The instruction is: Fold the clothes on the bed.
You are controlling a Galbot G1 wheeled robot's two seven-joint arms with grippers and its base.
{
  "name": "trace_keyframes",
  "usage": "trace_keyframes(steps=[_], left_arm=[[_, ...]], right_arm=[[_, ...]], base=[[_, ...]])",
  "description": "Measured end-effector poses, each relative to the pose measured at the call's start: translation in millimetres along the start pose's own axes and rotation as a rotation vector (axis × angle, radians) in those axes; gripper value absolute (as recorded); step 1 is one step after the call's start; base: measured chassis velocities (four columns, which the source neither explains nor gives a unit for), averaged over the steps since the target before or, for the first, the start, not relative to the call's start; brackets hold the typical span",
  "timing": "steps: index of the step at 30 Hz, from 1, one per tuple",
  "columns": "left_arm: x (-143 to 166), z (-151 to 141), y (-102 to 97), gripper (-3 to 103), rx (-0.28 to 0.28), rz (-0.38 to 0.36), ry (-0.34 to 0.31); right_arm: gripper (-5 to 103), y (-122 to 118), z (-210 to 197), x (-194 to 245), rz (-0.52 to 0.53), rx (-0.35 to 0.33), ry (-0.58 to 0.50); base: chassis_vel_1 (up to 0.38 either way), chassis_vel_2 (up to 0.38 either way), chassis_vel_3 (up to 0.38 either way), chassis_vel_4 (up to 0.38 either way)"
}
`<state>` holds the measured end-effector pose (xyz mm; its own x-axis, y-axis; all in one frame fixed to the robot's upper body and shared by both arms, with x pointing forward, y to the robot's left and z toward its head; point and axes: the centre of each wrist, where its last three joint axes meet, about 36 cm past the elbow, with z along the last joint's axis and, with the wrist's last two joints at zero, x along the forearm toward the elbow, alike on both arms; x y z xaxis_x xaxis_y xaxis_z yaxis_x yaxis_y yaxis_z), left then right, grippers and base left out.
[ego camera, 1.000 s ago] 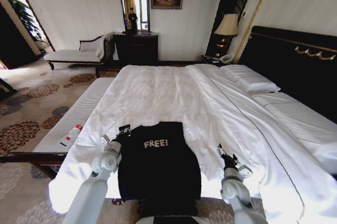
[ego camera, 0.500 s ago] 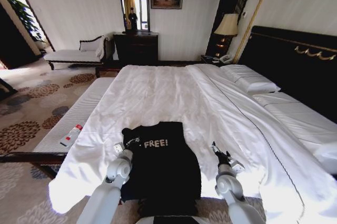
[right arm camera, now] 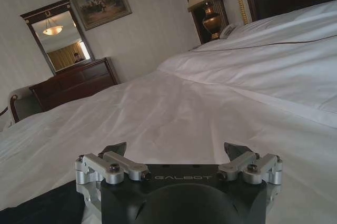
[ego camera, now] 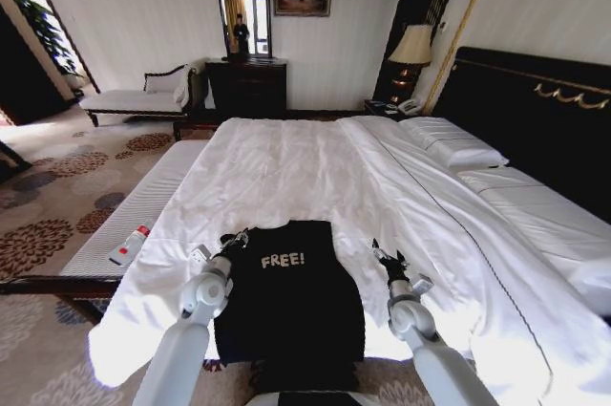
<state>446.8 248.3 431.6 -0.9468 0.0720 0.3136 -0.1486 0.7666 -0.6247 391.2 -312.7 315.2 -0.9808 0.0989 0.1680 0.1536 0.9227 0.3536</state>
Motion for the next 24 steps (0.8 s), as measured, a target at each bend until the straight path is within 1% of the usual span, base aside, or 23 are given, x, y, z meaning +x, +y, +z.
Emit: trace_keyframes(steps=[1,2,3,4,6,7,8,9,11,12,13,15,17,18,20,21,23,24], left_arm=[[-3.1,-8.4,5.3,55,0.003,-0.014,-0.015],[-2.3,-18.7,16.3,60,-0.002,-0.046,-0.034],[-2.3,-18.7,16.3,60,-0.002,-0.046,-0.034],[0.7,-27.2,28.6,60,-0.014,-0.079,-0.053],[12.7,-40.6,59.4,71,-0.043,-0.163,-0.077],[18.9,-44.4,71.2,76,-0.054,-0.194,-0.082],[18.9,-44.4,71.2,76,-0.054,-0.194,-0.082],[28.4,-48.1,85.9,82,-0.076,-0.238,-0.087],[44.0,-45.8,103.7,92,-0.127,-0.3,-0.088],[44.0,-45.8,103.7,92,-0.127,-0.3,-0.088],[51.5,-42.5,109.5,97,-0.145,-0.321,-0.084],[62.2,-38.7,112.0,99,-0.152,-0.332,-0.085],[69.0,-36.2,111.4,100,-0.148,-0.337,-0.091],[69.0,-36.2,111.4,100,-0.148,-0.337,-0.091],[74.5,-34.4,109.3,100,-0.147,-0.341,-0.098],[76.7,-33.5,108.8,100,-0.147,-0.344,-0.1],[82.3,-31.0,107.1,100,-0.142,-0.349,-0.104],[82.3,-31.0,107.1,100,-0.142,-0.349,-0.104]], right_arm=[[100,-4.9,0.8,-4.7,-0.016,-0.003,0.007],[100,-8.3,0.6,-14.1,-0.039,-0.013,0.016],[100,-8.3,0.6,-14.1,-0.039,-0.013,0.016],[100,-9.7,-0.9,-23.8,-0.058,-0.023,0.024],[100,-10.5,-2.0,-43.8,-0.091,-0.051,0.047],[100,-10.6,-2.3,-53.3,-0.106,-0.065,0.056],[100,-10.6,-2.3,-53.3,-0.106,-0.065,0.056],[100,-11.0,-3.8,-64.6,-0.135,-0.075,0.066],[100,-14.7,-2.5,-81.7,-0.217,-0.079,0.106],[100,-14.7,-2.5,-81.7,-0.217,-0.079,0.106],[100,-16.9,0.8,-88.4,-0.266,-0.073,0.128],[100,-17.8,4.7,-102.3,-0.34,-0.069,0.162],[100,-10.7,6.1,-112.7,-0.38,-0.116,0.196],[100,-10.7,6.1,-112.7,-0.38,-0.116,0.196],[100,6.1,3.0,-123.5,-0.417,-0.193,0.217],[100,14.7,2.8,-127.9,-0.433,-0.217,0.226],[100,31.0,4.9,-136.5,-0.462,-0.238,0.246],[100,31.0,4.9,-136.5,-0.462,-0.238,0.246]], base=[[0.0,0.0,0.0,0.0],[0.0,0.0,0.0,0.0],[0.0,0.0,0.0,0.0],[0.0,0.0,0.0,0.0],[0.0,0.0,0.0,0.0],[0.0,0.0,0.0,0.0],[0.0,0.0,0.0,0.0],[0.0,0.0,0.0,0.0],[0.0,0.0,0.0,0.0],[0.0,0.0,0.0,0.0],[0.0,0.0,0.0,0.0],[0.0,0.0,0.0,0.0],[0.0,0.0,0.0,0.0],[0.0,0.0,0.0,0.0],[0.0,0.0,0.0,0.0],[0.0,0.0,0.0,0.0],[0.0,0.0,0.0,0.0],[0.0,0.0,0.0,0.0]])
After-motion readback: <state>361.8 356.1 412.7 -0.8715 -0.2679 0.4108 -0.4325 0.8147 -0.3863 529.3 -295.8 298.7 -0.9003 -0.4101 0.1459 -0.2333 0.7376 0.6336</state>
